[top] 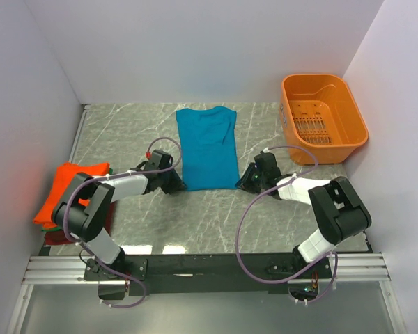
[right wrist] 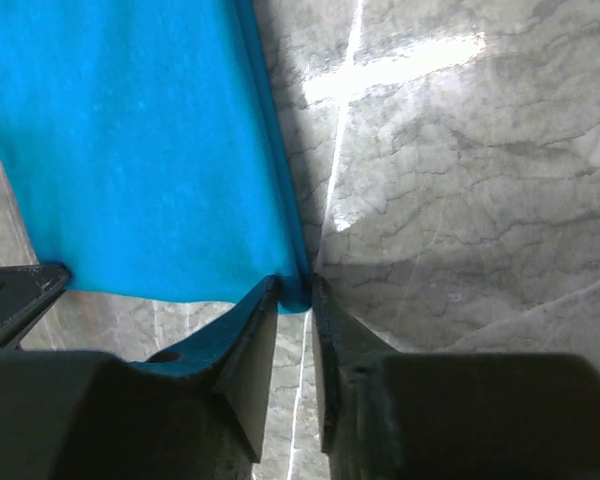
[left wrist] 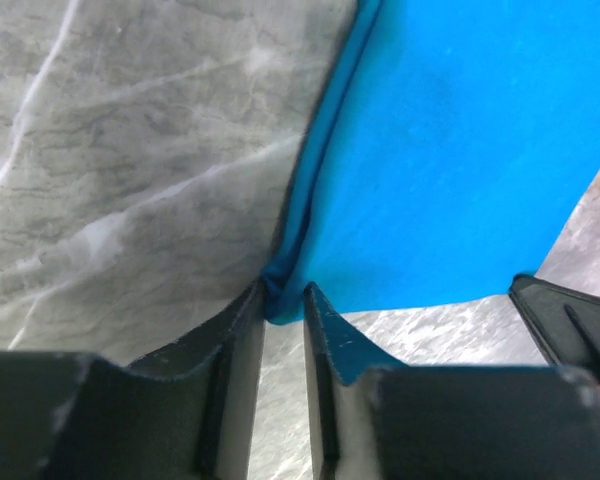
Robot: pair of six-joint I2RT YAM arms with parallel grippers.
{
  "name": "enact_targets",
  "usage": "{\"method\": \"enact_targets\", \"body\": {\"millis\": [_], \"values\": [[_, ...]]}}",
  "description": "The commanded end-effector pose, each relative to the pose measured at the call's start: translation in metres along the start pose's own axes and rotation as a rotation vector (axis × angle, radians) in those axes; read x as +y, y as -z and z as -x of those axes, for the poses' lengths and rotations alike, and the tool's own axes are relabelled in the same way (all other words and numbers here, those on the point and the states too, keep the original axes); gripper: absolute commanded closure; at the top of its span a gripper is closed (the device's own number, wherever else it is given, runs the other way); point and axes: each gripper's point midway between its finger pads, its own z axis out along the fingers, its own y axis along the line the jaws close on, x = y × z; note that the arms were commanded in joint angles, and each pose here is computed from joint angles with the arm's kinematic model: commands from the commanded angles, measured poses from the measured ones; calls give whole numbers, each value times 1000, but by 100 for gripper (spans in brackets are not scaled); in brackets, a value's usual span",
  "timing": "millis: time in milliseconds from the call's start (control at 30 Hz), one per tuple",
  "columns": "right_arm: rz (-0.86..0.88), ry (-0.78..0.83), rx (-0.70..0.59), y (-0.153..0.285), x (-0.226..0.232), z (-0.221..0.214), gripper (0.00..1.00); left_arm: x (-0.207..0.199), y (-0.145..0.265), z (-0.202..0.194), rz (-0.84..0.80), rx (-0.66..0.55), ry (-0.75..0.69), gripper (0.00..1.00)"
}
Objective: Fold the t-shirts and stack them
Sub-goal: Fold the tshirt
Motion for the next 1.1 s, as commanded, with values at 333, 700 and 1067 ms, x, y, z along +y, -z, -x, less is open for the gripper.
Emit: {"method": "enact_targets", "body": {"millis": [333, 700, 1067], "values": [[-15, 58, -7, 17, -5, -4, 100, 6, 18, -7, -2, -38, -21, 99], [112, 93, -30, 89, -7, -61, 100, 27, 81, -54, -73, -67, -8, 99], [190, 78, -12, 129, -15, -118, 100, 36, 138, -95, -227, -71, -14, 99]]}}
